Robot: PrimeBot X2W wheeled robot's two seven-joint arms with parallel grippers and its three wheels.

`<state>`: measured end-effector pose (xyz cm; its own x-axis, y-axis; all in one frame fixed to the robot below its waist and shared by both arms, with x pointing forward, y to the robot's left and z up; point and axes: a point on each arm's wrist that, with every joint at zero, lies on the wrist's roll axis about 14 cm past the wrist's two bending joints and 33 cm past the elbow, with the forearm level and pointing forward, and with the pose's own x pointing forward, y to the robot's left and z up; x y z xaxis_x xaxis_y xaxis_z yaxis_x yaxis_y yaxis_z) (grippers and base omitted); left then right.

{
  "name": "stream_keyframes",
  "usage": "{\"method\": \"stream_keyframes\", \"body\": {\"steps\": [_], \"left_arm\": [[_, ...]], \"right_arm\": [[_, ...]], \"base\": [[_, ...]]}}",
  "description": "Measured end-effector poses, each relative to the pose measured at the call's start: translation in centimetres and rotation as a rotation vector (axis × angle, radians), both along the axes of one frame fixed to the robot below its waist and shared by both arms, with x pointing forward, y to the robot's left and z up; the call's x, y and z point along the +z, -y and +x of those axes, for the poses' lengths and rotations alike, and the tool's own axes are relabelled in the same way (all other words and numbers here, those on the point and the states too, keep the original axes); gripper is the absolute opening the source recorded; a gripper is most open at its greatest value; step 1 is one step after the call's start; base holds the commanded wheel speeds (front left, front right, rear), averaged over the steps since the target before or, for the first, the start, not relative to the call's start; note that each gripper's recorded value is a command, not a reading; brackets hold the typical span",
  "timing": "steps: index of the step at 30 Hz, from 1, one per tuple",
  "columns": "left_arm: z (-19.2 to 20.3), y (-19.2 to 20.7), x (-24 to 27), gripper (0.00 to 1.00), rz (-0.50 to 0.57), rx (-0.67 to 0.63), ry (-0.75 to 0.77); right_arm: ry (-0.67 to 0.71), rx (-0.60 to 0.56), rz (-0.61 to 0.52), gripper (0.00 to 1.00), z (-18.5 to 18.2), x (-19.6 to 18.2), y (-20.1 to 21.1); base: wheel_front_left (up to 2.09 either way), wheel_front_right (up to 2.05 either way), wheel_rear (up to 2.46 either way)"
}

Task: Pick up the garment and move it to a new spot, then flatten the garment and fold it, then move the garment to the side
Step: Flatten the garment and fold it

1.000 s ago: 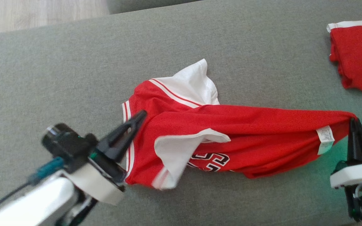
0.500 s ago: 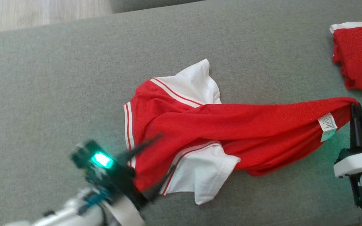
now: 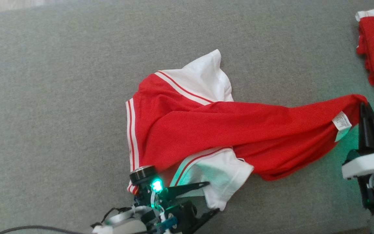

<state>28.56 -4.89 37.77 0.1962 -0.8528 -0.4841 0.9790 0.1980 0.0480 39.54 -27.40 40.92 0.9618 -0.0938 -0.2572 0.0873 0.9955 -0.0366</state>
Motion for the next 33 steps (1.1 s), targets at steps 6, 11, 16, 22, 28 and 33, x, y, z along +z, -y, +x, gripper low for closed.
{"method": "stream_keyframes", "body": {"steps": [6,11,16,22,28,33], "left_arm": [[-0.3,0.7,-1.7,0.25,0.043,-0.019,-0.042],[-0.1,1.4,-1.2,0.00,0.009,-0.034,-0.009],[3.2,2.4,4.9,0.00,-0.220,0.085,0.102],[7.9,-1.8,14.9,0.00,-0.444,0.263,0.306],[10.0,-6.5,23.5,0.00,-0.519,0.337,0.522],[9.7,-7.9,31.3,0.00,-0.602,0.318,0.693]], "right_arm": [[0.012,-0.009,0.002,0.00,0.5,0.2,0.3],[0.011,-0.023,0.000,0.00,0.0,0.1,0.8],[0.060,-0.021,0.003,0.00,0.1,1.7,0.8],[0.171,0.019,-0.023,0.00,0.7,5.9,0.9],[0.325,0.090,-0.050,0.00,1.2,12.9,-0.1],[0.452,0.137,-0.106,0.00,0.6,19.6,-0.3]], "base": [[0.00,0.00,0.00],[0.00,0.00,0.00],[0.00,0.00,0.00],[0.00,0.00,0.00],[0.00,0.00,0.00],[0.00,0.00,0.00]]}}
